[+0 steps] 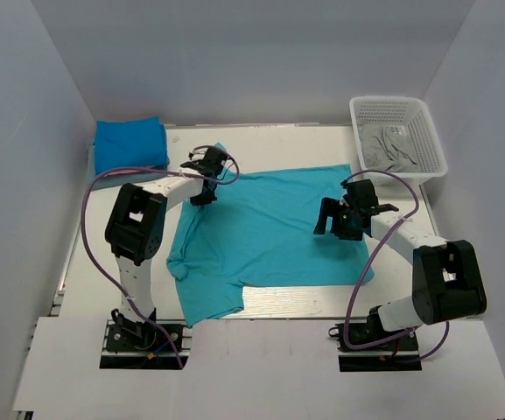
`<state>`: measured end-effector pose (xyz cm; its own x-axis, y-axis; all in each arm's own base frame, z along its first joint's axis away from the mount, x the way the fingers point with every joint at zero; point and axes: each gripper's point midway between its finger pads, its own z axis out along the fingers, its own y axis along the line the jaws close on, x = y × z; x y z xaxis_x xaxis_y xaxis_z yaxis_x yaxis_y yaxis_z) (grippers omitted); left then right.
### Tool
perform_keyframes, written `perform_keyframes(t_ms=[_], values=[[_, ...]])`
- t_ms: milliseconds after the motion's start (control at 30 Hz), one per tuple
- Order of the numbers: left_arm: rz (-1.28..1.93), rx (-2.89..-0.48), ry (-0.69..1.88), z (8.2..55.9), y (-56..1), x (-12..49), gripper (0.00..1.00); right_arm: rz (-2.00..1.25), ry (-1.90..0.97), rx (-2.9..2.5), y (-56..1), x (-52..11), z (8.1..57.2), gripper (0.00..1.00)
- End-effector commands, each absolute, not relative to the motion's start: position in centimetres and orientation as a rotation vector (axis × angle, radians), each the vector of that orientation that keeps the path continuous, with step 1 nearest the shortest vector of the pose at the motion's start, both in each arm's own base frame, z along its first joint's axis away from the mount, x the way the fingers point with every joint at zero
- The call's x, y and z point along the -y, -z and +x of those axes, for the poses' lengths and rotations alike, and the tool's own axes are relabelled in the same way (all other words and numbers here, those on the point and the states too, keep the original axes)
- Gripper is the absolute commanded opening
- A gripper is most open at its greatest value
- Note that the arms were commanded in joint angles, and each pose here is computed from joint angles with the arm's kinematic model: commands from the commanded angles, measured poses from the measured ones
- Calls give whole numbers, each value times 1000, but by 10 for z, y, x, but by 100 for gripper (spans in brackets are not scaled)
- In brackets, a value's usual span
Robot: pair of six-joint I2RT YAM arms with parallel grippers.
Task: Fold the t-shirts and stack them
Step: Flatten out the tshirt
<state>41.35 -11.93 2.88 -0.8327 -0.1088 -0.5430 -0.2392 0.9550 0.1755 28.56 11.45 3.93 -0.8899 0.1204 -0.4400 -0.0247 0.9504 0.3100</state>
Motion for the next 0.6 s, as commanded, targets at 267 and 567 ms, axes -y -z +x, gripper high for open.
perform_keyframes(t_ms=[267, 567], values=[[-224, -2424, -300, 453, -87, 72, 0, 132, -302, -2666, -35, -98, 286, 90], [-42, -2428, -336, 463, -82, 19, 0, 154, -283, -2698, -30, -98, 286, 90]])
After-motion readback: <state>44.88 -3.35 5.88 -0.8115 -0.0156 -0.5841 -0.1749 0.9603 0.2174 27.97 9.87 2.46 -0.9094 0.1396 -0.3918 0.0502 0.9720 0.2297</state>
